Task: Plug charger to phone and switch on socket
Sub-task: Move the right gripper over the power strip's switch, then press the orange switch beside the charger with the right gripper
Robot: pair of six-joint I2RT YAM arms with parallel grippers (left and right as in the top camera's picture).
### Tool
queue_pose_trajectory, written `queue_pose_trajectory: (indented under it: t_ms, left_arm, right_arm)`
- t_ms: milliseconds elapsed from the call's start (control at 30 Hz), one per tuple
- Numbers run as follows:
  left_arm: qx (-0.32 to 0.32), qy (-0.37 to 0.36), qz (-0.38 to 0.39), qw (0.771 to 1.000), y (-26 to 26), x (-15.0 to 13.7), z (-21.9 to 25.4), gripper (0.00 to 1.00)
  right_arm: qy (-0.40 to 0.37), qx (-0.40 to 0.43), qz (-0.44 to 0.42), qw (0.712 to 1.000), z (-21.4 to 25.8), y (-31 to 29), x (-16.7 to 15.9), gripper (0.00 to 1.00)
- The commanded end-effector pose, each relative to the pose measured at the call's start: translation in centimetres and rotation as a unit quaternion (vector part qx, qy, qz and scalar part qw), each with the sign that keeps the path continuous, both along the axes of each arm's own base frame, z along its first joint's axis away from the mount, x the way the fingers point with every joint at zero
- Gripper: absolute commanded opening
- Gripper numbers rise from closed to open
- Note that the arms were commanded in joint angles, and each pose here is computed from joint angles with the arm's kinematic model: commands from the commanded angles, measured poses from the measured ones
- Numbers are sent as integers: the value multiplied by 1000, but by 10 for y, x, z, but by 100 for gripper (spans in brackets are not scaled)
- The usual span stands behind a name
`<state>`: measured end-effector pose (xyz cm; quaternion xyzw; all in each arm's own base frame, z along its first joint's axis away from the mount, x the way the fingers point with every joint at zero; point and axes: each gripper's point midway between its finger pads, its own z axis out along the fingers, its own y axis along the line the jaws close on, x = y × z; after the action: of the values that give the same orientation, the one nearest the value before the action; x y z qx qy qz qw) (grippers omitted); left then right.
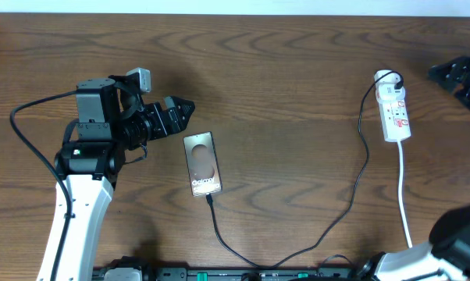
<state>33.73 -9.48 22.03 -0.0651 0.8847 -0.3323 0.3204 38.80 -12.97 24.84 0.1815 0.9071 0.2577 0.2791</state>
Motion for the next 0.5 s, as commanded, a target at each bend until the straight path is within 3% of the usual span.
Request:
queue_pose_trajectory:
  t_ms: [0,300,467]
  left_arm:
    - [2,-17,-9,1000,-2,1,11,93]
    - [2,-17,-8,1000,-1,1,11,93]
    - [2,-17,-8,1000,-1,1,11,93]
  right_arm:
    - [-35,14,97,995,-24,14,22,99]
    - [-51,-11,160,986,-83,22,71,99]
    - [-2,-69,141,988,-114,13,81,99]
